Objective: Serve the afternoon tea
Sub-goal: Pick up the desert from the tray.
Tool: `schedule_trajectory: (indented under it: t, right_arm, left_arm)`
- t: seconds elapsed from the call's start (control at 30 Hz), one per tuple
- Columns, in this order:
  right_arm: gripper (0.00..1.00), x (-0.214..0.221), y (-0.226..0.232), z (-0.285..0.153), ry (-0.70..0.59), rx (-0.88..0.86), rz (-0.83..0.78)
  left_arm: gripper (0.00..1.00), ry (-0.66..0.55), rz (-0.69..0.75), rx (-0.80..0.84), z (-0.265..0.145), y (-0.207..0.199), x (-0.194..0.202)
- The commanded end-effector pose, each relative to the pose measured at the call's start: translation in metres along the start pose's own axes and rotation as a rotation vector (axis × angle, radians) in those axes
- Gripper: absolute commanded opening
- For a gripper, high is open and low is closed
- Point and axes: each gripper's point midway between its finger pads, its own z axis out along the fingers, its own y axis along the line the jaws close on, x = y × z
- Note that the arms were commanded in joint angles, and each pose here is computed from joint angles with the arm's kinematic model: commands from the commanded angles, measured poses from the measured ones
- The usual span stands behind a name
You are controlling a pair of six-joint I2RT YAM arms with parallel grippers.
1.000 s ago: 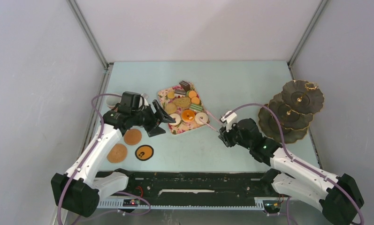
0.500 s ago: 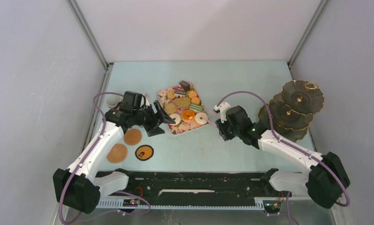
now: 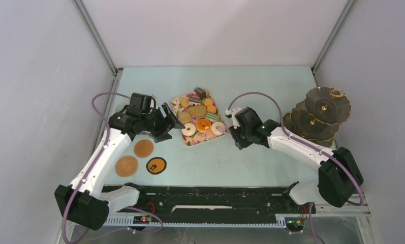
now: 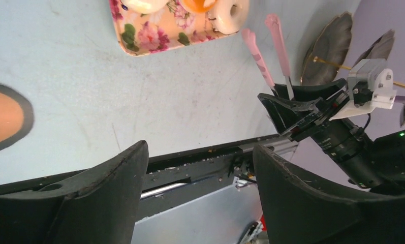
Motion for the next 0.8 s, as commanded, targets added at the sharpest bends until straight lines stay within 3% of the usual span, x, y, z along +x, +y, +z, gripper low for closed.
schedule_trajectory:
  t: [0.0,0.23,0.43,0.53,0.77]
  right_arm:
    - [0.27,-0.012,0.003,-0.012,0.018,0.003,0.016]
    - [0.29,-0.019,0.006,-0.026,0.03,-0.015,0.036]
    - [0.29,-0.016,0.004,-0.018,0.109,-0.05,0.051]
    - [0.29,-0.016,0.0,-0.011,0.153,-0.027,-0.006]
    - [0.34,-0.016,-0.002,-0.002,0.213,0.044,-0.122]
  left_arm:
    - [0.8,-0.136,0.093,-0.051,-0.025,0.004,-0.015]
    - [0.88,-0.342,0.203,-0.029,-0.053,-0.005,-0.041]
    - [0.9,-0.294,0.257,-0.079,-0.053,0.002,-0.036]
    - [0.9,-0.31,0.308,-0.152,-0.064,0.009,-0.041]
    - [0.89,-0.372,0.419,-0.128,-0.079,-0.014,-0.062]
